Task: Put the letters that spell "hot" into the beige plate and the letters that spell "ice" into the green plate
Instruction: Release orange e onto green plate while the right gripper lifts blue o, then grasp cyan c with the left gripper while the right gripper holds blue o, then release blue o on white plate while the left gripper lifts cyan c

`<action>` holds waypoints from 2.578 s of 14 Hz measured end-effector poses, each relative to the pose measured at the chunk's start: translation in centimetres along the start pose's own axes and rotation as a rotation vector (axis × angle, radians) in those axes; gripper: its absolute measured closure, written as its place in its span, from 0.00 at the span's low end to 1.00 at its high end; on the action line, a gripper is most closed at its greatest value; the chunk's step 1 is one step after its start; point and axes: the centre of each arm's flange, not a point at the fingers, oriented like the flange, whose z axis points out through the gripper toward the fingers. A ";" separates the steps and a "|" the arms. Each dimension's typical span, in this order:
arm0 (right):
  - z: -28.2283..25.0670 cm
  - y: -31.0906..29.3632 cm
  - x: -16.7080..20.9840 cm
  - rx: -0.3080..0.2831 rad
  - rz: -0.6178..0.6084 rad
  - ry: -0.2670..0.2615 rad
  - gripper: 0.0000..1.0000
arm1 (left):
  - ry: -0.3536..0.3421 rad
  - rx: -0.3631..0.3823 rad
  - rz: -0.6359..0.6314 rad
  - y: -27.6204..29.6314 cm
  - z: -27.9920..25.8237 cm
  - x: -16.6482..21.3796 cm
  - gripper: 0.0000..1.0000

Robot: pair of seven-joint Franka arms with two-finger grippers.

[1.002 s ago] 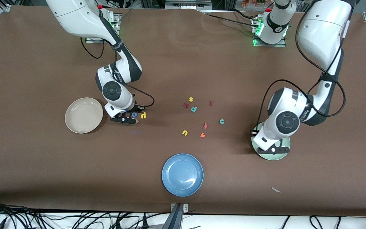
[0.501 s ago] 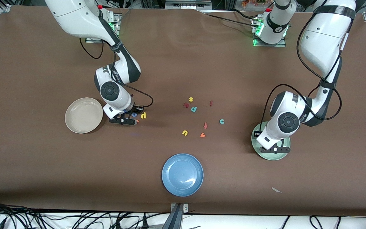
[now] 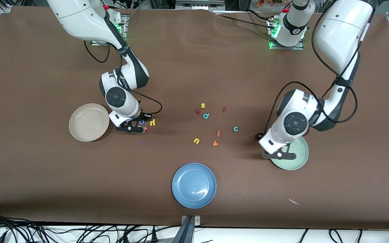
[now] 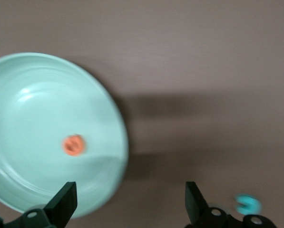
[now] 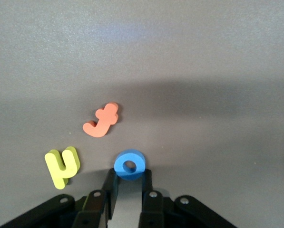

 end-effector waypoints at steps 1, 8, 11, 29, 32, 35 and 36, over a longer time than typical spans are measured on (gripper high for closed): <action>0.0 0.0 0.0 0.000 0.000 0.000 0.76 | -0.010 -0.029 -0.013 1.6 -0.4 -0.5 0.00; -0.1 0.0 0.1 -0.001 -0.007 0.005 0.68 | -0.079 -0.031 0.020 10.9 2.9 -4.9 0.24; -0.3 0.1 0.3 -0.001 -0.022 0.017 0.65 | -0.065 -0.051 0.025 11.3 5.2 -5.3 0.39; -0.3 0.8 1.0 -0.017 -0.042 0.040 0.64 | -0.040 -0.044 -0.012 9.5 7.6 -5.1 0.96; -0.2 0.8 1.0 -0.017 -0.042 0.040 0.72 | -0.046 -0.021 -0.045 7.3 4.8 -3.8 0.97; -0.2 0.8 1.0 -0.017 -0.042 0.040 0.73 | -0.041 -0.019 -0.042 7.5 4.0 -3.8 0.98; -0.2 0.8 1.0 -0.017 -0.041 0.040 0.73 | -0.040 -0.020 -0.036 7.9 4.1 -4.0 0.93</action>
